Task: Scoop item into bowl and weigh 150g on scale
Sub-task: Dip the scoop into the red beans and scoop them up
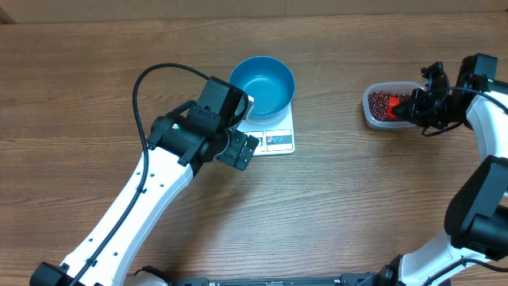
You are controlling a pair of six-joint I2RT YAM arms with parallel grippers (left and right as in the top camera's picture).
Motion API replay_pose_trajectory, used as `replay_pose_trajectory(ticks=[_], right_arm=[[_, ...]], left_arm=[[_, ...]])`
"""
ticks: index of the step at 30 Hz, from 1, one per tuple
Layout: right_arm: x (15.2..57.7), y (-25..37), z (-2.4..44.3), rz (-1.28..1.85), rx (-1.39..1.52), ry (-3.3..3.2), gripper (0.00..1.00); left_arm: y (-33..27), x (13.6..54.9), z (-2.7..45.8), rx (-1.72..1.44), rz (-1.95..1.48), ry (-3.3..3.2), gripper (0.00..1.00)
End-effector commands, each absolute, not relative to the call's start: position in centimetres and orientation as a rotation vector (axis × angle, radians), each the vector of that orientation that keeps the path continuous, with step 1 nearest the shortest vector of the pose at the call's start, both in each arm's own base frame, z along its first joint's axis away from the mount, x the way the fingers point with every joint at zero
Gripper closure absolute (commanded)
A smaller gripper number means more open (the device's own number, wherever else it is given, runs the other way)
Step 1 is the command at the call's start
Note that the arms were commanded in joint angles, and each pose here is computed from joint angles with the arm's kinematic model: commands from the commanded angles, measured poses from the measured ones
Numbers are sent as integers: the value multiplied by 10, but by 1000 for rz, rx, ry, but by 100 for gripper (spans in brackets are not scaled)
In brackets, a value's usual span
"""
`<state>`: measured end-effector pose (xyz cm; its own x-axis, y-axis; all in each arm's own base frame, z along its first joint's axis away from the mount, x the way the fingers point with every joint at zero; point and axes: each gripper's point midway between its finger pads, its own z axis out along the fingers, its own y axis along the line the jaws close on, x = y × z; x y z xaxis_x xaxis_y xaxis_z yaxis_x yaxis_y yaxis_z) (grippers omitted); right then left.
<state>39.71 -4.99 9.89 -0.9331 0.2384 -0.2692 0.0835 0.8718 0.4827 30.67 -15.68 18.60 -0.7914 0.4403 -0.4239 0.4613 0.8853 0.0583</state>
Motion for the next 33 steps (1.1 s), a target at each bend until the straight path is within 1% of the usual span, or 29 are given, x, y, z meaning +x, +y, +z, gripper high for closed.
replay_pose_trajectory(ticks=[1,10,21,33], right_arm=[[391,-35,95,847,266,2707,97],[385,-54,96,877,347,2683,96],[383,-54,82,919,374,2704,96],[385,-54,86,961,382,2671,96]], left_arm=[[-158,304,188,682,-80,2607,0],[-158,304,188,682,-80,2607,0],[-158,304,188,682,-80,2607,0],[-158,304,188,682,-80,2607,0]])
